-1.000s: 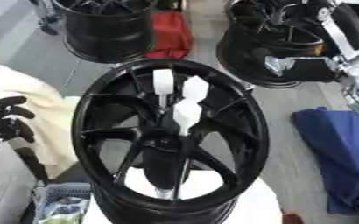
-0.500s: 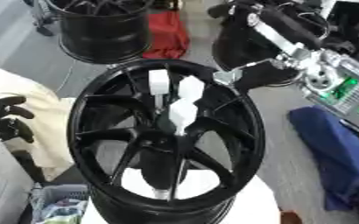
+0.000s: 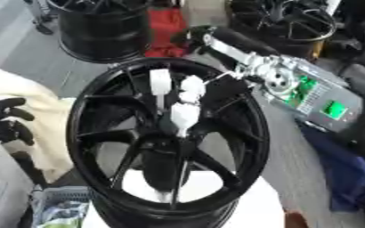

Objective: Pull the pin out of the wheel hub.

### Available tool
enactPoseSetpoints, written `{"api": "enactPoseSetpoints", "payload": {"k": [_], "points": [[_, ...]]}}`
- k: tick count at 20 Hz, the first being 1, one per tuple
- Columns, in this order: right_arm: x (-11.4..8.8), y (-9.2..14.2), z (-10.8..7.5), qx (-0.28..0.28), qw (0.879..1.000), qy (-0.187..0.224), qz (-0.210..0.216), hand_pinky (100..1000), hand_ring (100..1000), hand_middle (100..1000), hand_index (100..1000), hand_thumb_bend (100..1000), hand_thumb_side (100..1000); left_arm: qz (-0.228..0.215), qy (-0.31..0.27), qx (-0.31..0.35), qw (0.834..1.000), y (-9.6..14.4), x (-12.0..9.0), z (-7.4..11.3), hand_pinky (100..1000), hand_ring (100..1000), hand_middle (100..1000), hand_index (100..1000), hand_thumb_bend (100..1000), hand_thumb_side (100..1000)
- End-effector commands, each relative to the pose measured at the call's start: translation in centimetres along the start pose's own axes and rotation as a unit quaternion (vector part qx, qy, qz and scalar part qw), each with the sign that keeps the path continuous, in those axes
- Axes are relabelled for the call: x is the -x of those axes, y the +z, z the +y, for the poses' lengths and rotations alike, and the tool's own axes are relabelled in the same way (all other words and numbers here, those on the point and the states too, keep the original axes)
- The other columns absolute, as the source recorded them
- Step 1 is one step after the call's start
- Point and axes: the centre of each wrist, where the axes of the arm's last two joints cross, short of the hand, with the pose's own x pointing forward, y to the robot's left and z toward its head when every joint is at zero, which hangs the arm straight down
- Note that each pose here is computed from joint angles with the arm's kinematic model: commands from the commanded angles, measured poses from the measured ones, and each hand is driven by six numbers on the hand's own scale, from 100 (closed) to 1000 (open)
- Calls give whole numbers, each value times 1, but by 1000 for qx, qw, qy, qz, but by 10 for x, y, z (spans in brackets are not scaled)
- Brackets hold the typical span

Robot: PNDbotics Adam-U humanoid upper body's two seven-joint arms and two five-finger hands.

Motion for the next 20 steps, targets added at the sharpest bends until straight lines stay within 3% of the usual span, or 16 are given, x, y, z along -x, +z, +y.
{"api": "enactPoseSetpoints", "payload": {"k": [1,8,12,18,20], "points": [[-8,-2,-11,-21,1000,-17,7,843,842,846,914,441,304,-5,-18,7,1000,-2,-10,3,562,549,641,864,100,886],[-10,-7,-25,-79,993,-71,48,864,875,858,917,450,305,-6,-17,8,1000,-2,-10,2,562,549,641,864,100,886],[-5,-12,-27,-95,990,-70,79,876,889,863,921,448,297,-7,-18,8,1000,-3,-10,2,562,549,641,864,100,885],[6,-15,-34,-109,990,-45,80,876,889,863,921,448,297,-8,-18,8,1000,-2,-9,2,562,549,641,864,100,885],[16,-15,-39,-109,988,-44,102,896,913,872,928,444,295,-10,-19,9,1000,-3,-10,2,562,550,642,864,100,883]]}}
